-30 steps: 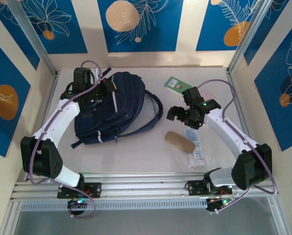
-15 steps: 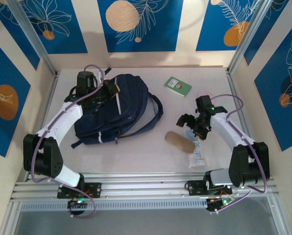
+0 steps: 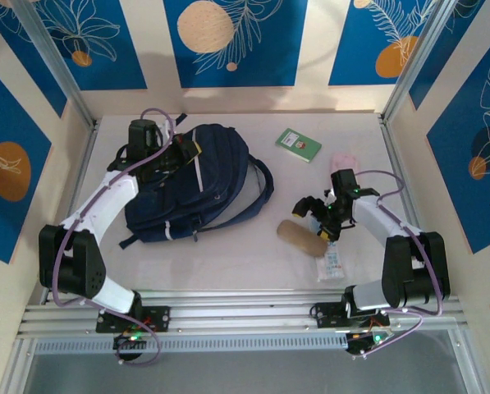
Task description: Pack the student bag
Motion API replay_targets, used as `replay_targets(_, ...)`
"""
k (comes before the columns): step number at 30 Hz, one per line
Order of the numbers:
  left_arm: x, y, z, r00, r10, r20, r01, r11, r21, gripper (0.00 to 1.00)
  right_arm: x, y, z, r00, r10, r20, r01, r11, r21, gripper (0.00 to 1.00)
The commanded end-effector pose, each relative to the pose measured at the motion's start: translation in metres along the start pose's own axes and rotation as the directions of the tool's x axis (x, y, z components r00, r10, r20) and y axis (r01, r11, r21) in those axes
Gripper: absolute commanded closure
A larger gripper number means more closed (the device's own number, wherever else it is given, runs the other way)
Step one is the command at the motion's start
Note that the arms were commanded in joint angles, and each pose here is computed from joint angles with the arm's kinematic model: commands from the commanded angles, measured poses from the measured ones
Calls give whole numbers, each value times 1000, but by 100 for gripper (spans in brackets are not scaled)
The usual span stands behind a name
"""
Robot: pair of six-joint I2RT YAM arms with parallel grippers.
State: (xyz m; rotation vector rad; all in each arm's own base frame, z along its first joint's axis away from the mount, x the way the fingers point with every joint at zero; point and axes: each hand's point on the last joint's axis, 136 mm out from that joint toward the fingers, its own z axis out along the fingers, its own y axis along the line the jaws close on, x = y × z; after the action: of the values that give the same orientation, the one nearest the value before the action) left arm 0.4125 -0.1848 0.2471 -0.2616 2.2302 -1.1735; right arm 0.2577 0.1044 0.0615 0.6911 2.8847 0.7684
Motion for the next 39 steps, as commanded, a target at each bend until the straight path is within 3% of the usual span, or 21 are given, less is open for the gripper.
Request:
replay_targets(1, -11, -21, -13, 998, 51, 38, -53, 997, 64, 100, 16, 7, 1, 999, -24, -38, 23, 999, -22, 1)
replay_targets(10, -10, -21, -13, 998, 52, 36, -54, 996, 65, 100, 40, 7, 12, 990, -120, -78, 126, 989, 78, 1)
replay_targets(19, -13, -18, -14, 998, 50, 40, -52, 997, 61, 100, 58, 5, 28, 955, -266, -132, 291, 927, 238, 0)
replay_targets(23, -13, -19, -14, 998, 50, 40, -53, 997, 63, 100, 58, 1, 35, 945, -296, -141, 326, 894, 306, 8)
replay_targets(29, -13, -18, -13, 998, 48, 34, -50, 997, 66, 100, 53, -4, 40, 947, -291, -133, 320, 875, 364, 34)
replay_targets(33, -13, -19, -12, 998, 50, 33, -52, 996, 70, 100, 50, -5, 41, 950, -286, -123, 311, 871, 380, 38)
replay_targets(34, -14, -18, -12, 998, 49, 32, -51, 996, 70, 100, 49, -6, 42, 951, -284, -119, 308, 869, 387, 38)
replay_targets(37, -14, -18, -11, 998, 46, 30, -48, 996, 72, 100, 48, -4, 45, 951, -281, -130, 310, 869, 387, 22)
replay_targets(39, -13, -18, -11, 999, 45, 28, -47, 996, 75, 100, 48, -4, 48, 951, -279, -135, 310, 865, 394, 17)
